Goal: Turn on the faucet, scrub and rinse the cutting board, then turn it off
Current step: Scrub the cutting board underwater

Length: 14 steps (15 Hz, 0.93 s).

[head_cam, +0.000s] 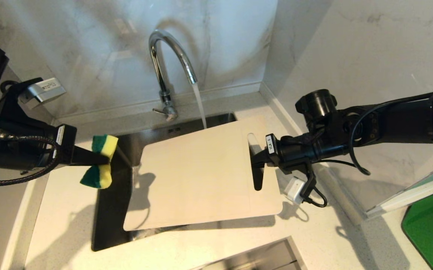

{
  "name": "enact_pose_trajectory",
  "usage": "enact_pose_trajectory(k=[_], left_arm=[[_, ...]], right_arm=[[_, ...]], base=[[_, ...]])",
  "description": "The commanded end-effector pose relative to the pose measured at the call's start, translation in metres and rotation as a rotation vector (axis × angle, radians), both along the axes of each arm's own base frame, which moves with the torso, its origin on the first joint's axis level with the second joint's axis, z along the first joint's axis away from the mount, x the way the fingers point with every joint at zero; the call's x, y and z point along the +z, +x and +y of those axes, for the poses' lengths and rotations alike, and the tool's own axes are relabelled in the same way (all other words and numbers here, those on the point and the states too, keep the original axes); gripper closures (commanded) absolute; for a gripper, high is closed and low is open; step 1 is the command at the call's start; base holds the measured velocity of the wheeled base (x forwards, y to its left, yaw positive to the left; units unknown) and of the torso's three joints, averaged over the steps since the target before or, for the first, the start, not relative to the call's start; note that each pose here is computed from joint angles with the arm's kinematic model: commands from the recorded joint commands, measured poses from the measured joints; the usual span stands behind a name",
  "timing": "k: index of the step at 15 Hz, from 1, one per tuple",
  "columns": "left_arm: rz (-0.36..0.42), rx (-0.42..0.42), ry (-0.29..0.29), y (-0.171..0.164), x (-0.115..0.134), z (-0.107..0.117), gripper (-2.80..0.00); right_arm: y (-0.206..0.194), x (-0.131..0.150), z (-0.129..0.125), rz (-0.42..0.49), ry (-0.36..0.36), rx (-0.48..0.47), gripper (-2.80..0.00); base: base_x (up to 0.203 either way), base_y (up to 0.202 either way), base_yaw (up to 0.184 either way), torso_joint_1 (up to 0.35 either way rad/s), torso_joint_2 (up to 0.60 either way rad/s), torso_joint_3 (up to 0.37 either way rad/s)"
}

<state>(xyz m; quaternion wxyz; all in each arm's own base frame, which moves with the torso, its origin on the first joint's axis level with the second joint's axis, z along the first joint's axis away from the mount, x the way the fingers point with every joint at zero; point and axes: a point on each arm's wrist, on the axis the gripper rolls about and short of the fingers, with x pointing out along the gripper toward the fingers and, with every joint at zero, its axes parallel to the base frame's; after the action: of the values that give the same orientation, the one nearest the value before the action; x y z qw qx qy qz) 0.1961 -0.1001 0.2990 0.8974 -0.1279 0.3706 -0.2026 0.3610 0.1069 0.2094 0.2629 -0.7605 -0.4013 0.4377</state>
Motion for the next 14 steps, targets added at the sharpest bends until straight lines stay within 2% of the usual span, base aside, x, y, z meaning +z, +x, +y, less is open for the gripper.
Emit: enact_pose_trajectory(k=[1,5,14], left_arm=[[0.018,0.000,0.005,0.003,-0.003,-0.002,0.00],[0.023,-0.012,0.004,0.001,-0.004,-0.003,0.00],[0.040,-0.039,0.013,-0.001,-0.009,-0.010,0.00]], right_arm=[[0.008,-0.008,-0.005,0.005,-0.005,-0.007,0.00],[0.021,-0.004,-0.023,-0.021,-0.001,-0.061,0.00],[0.034,0.023,-0.031,-0.118,0.004,-0.101,0.00]], base=[[0.000,0.000,0.000,0.000,0.00,0.000],[0.000,0.000,0.000,0.000,0.00,0.000],[0.000,0.000,0.000,0.000,0.00,0.000]])
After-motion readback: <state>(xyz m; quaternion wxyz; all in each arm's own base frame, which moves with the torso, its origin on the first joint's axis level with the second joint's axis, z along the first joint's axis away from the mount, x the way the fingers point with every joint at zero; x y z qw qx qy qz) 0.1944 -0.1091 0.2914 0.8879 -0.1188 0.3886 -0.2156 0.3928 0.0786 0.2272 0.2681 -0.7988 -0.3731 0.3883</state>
